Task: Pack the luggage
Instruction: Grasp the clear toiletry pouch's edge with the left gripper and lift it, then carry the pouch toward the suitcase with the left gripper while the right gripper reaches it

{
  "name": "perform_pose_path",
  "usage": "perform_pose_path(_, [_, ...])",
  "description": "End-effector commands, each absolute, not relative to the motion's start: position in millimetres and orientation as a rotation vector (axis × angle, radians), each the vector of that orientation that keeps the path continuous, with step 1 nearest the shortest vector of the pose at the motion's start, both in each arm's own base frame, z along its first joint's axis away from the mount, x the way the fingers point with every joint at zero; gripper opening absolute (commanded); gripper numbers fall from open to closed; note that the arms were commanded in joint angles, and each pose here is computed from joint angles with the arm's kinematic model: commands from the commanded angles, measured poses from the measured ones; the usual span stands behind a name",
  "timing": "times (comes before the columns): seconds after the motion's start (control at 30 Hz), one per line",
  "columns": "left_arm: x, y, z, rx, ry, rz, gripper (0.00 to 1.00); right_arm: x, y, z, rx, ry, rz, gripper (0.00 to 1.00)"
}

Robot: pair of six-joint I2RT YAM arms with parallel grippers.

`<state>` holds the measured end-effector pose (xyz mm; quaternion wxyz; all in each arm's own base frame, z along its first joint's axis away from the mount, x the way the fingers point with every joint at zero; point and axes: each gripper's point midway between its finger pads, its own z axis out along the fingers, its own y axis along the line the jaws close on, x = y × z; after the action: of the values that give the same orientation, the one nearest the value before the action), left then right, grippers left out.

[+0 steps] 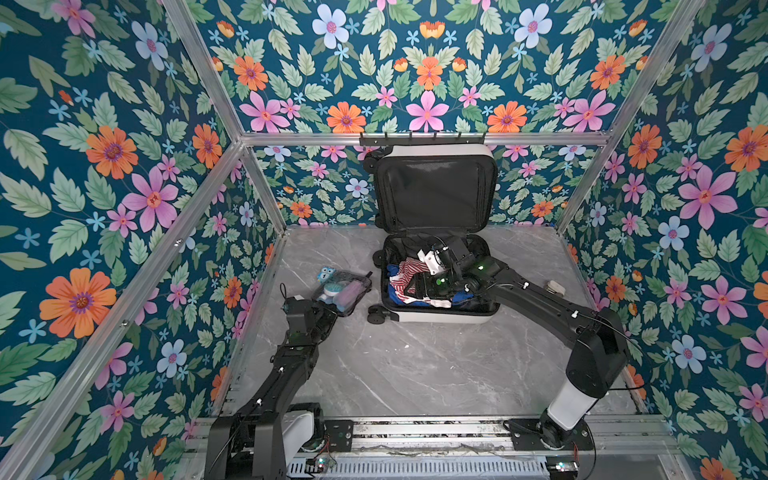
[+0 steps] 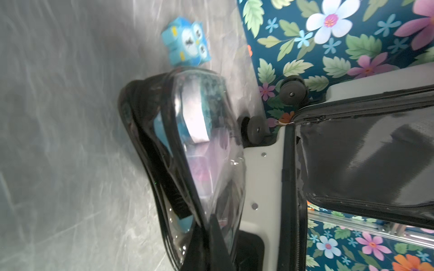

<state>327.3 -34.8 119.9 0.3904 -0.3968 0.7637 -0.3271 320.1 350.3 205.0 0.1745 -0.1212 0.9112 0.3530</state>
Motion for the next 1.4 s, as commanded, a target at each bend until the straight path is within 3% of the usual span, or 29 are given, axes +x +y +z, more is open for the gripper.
perform_pose_path(0.0, [321.6, -29.0, 119.9, -0.943, 2.022, -0.72, 0.0, 316.9, 361.9, 212.8, -0.411, 2.573, 1.033, 0.7])
perform_pose_path(0.53, [341.1, -41.7, 226.6, -0.579, 2.079, -0.651, 0.0, 319.8, 410.0, 232.0, -0.524, 2.558, 1.128, 0.75])
perform_pose_path(0.7, [346.7, -61.3, 257.5, -0.454, 2.069, -0.761, 0.0, 326.7, 410.3, 238.0, -0.483, 2.552, 1.186, 0.8])
perform_pose_path(1.1, [349.5, -104.5, 332.3, -0.193, 1.969, -1.049, 0.0, 380.8, 377.6, 249.0, -0.103, 2.459, 1.54, 0.8])
perform_pose_path(1.37, [344.5, -127.7, 355.1, -0.135, 1.867, -1.308, 0.0, 403.7, 364.1, 260.4, 0.02, 2.342, 1.707, 0.84])
